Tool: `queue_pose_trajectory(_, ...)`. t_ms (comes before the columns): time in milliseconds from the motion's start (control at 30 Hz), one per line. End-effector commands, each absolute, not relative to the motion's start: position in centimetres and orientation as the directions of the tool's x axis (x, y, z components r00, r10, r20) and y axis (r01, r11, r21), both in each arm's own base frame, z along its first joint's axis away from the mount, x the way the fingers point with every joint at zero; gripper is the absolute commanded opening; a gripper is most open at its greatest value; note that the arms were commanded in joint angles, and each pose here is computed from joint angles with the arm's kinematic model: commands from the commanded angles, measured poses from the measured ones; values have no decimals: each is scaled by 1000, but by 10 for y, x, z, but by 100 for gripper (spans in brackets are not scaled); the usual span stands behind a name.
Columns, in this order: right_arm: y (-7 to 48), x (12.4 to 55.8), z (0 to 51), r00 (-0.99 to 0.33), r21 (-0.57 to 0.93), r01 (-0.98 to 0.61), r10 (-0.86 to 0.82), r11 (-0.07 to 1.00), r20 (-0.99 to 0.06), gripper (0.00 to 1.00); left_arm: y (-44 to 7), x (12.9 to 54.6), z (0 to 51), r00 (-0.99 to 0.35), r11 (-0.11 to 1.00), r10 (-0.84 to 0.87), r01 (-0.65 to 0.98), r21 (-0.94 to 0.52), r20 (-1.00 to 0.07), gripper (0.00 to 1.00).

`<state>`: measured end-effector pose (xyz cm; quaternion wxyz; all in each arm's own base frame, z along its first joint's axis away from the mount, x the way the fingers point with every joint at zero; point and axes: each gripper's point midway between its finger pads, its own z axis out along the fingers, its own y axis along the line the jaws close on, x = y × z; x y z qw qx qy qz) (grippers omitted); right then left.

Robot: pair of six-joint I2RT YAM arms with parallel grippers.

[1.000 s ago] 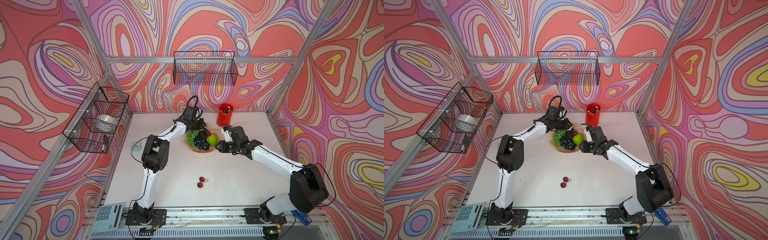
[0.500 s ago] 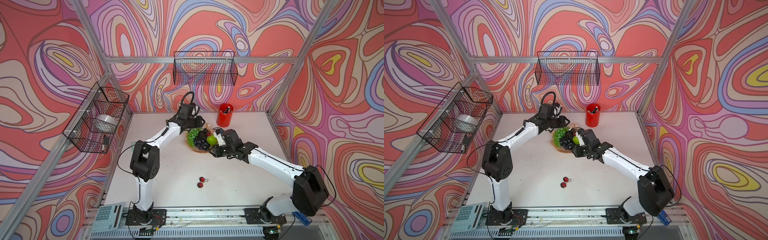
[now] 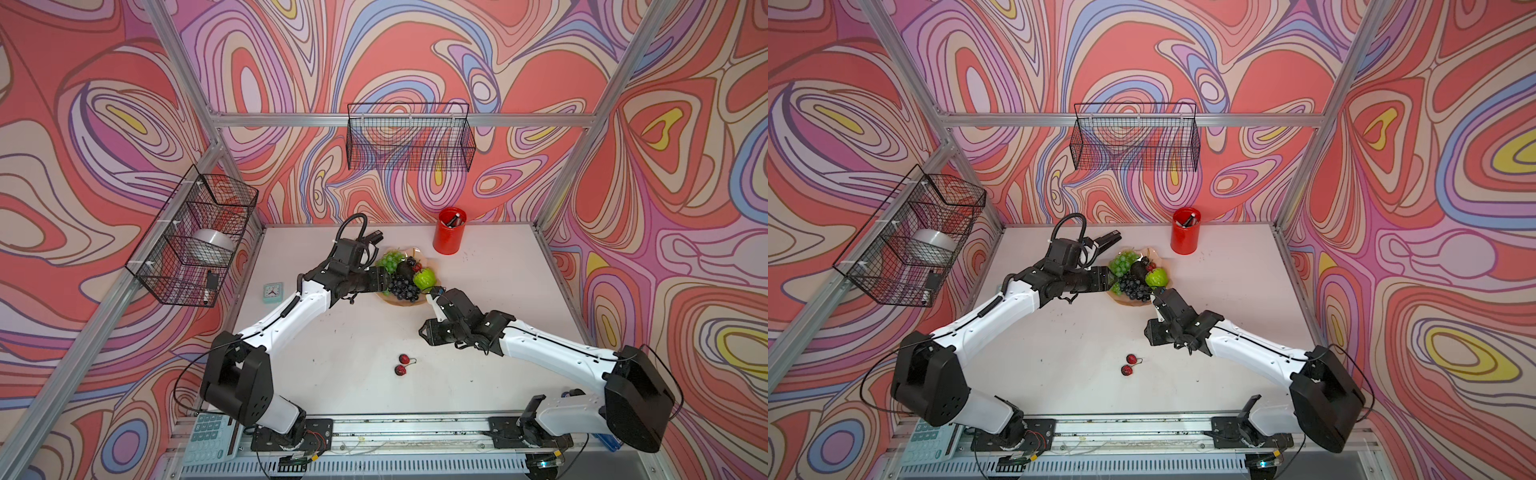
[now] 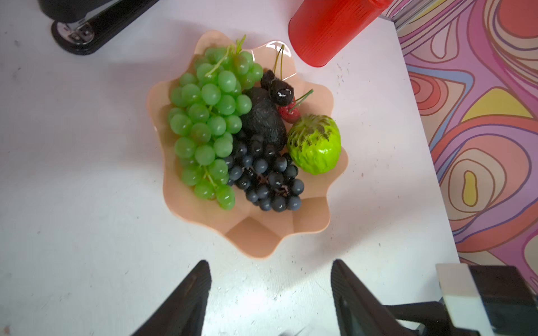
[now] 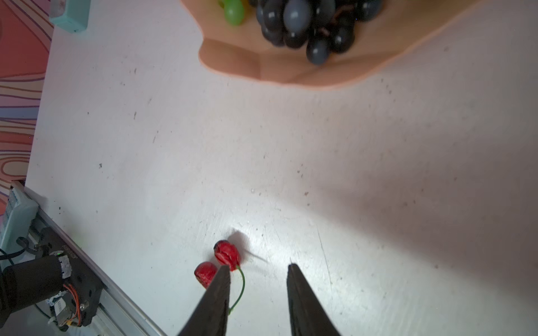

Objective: Place and organize the fake fruits in the fruit bowl
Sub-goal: 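Open the left gripper and withdraw it while the right gripper grasps the last red cherries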

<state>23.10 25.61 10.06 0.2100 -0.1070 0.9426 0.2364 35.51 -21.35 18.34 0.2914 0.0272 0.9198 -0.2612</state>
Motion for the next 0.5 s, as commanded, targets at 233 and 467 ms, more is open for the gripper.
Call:
queue_pose_trajectory(233, 282, 190, 67, -943, 474, -250, -102, 844, -316, 52, -158, 300, 167, -829, 926, -151, 73, -371, -538, 70)
queue_pose_trajectory(467, 296, 190, 54, -958, 496, -232, -109, 836, -265, 43, -157, 295, 158, -843, 924, -150, 66, -376, -517, 71)
